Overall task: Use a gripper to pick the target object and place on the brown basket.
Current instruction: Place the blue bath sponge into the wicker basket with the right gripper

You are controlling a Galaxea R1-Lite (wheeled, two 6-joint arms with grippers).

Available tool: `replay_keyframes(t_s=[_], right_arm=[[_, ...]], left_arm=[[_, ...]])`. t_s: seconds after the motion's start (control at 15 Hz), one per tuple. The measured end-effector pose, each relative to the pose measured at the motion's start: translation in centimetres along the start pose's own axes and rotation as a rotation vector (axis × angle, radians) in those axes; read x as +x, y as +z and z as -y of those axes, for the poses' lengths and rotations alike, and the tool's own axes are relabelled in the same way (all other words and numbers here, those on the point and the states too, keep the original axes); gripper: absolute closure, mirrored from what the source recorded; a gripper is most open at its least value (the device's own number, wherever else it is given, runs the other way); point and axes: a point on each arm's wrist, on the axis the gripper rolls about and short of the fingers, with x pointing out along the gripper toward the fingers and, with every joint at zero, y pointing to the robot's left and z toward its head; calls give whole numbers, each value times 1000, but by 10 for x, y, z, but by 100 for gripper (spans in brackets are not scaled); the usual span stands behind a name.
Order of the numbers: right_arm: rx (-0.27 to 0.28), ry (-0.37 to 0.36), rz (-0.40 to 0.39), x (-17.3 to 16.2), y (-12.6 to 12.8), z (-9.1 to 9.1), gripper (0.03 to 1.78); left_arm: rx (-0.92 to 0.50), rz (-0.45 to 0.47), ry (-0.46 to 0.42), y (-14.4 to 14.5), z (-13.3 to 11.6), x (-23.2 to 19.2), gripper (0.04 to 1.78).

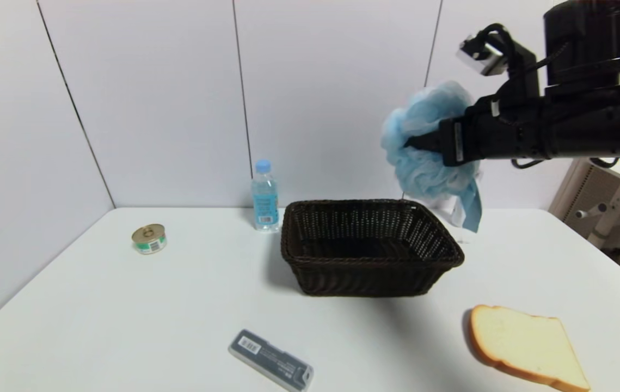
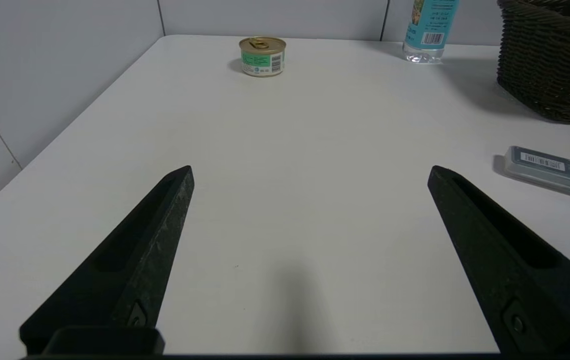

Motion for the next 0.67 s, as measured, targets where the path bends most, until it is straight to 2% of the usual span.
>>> replay_keyframes(t_s=[0.13,0.47,0.67], right_arm=[[-9,39,-50,20,-10,-11,117],[-8,63,-177,73,-40,-15,117],[-14,88,-224,91,-53,-14,81]], left_arm=[[0,0,0,0,0,0,13],[0,0,0,0,0,0,13],[0,0,0,0,0,0,13]])
